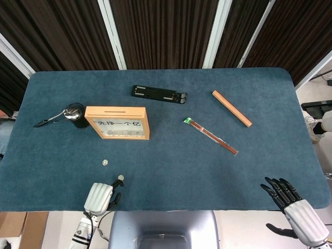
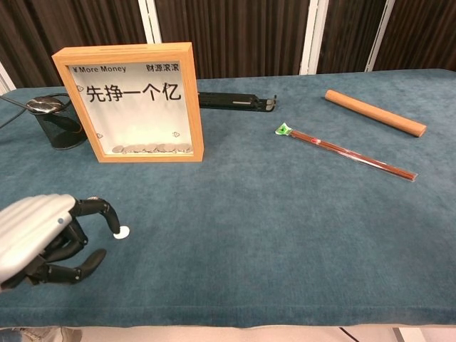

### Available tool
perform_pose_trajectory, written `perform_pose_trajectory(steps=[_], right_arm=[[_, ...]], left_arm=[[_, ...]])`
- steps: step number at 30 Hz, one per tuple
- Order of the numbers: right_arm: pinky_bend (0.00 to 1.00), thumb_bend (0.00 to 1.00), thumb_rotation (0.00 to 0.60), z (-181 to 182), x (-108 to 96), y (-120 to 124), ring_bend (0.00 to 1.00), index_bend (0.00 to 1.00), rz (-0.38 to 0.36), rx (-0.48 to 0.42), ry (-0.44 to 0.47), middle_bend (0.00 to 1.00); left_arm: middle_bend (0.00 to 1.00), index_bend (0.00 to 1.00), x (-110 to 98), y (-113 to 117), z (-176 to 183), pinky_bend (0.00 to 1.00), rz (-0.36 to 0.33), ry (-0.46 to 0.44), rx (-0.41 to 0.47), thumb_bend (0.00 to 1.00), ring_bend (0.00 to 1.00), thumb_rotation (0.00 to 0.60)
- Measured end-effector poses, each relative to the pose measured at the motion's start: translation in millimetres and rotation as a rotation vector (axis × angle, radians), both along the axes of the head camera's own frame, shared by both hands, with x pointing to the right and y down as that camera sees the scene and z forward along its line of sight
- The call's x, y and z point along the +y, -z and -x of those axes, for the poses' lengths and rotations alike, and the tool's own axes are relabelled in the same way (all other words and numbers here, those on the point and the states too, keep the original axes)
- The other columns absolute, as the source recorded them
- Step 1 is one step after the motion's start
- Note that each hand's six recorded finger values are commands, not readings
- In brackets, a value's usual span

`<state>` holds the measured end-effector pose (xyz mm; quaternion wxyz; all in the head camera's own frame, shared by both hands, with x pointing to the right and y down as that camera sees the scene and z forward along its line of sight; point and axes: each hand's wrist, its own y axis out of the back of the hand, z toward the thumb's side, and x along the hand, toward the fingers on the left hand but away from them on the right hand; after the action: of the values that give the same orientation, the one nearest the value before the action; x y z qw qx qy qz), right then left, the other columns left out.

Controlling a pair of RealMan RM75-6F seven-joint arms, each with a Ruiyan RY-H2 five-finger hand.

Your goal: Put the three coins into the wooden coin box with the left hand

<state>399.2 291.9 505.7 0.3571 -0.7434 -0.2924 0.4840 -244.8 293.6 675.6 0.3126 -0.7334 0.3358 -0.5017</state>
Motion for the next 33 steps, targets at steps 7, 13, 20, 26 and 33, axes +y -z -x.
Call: perform_pose_trajectory(steps=[7, 13, 20, 26, 33], right_arm=[[0.00, 0.13, 0.600, 0, 0, -1, 0.00, 0.00, 0.004, 0.003, 0.001, 0.00], [0.00, 0.13, 0.600, 0, 0, -2, 0.00, 0.00, 0.006, 0.005, 0.000, 0.00], [0.00, 0.13, 0.600, -1, -1, -2, 0.00, 0.00, 0.004, 0.006, -0.004, 0.00], [0.00, 0.13, 0.600, -2, -2, -1, 0.00, 0.00, 0.002, 0.005, -0.008, 0.00], [0.00, 0.13, 0.600, -4, -1, 2, 0.00, 0.00, -0.005, 0.004, -0.013, 0.00]], left_arm=[[1.00, 0.41, -2, -18, -4, 1.00, -0.038, -0.009, -0.065, 0.41, 1.00, 0.600], [1.00, 0.41, -6, -23, -9, 1.00, -0.064, -0.016, -0.084, 0.41, 1.00, 0.600], [1.00, 0.41, -13, -36, -27, 1.00, -0.078, -0.070, -0.130, 0.41, 1.00, 0.600], [1.00, 0.41, -19, -42, -30, 1.00, -0.083, -0.078, -0.156, 0.41, 1.00, 0.600], [1.00, 0.43, -20, -44, -17, 1.00, -0.080, -0.068, -0.191, 0.41, 1.00, 0.600]])
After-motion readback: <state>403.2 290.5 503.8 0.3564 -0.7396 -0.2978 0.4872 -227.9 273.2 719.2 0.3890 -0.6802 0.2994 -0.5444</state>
